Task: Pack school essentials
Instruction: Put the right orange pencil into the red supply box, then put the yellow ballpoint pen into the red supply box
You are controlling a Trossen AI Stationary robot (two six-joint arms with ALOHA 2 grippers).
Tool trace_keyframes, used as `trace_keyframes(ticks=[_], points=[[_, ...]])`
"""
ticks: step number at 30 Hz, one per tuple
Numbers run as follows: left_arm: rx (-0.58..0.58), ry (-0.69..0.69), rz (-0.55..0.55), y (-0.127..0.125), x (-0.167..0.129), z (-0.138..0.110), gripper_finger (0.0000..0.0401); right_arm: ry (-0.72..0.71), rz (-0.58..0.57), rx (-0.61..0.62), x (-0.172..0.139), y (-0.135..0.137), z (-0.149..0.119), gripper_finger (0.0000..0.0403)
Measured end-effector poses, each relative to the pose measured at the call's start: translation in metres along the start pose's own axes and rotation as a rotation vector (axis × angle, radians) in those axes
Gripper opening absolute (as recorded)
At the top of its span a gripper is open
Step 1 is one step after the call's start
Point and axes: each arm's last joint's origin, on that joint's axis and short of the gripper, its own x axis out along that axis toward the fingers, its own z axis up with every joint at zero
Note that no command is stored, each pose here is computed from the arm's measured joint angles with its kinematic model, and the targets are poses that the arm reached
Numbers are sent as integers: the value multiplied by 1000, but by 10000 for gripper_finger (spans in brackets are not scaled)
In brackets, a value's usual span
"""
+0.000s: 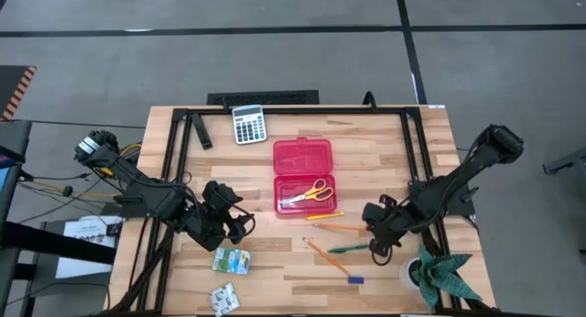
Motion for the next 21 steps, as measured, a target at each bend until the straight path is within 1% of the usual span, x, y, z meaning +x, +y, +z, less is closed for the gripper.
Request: trace_keyframes(ticks=[5,10,14,17,21], points=[[3,-1,0,0,0,0,297,-45,13,-4,-8,-3,14,0],[3,-1,1,0,0,0,297,-103,30,-64,-24,2,38,0],[3,-1,1,0,0,0,297,-180,36,-103,-39,5,60,0],[3,-2,1,0,0,0,297,-238,13,-130,-48,0,78,0],[3,-5,3,0,0,0,297,-297,-29,-150,-56,-13,100,0]])
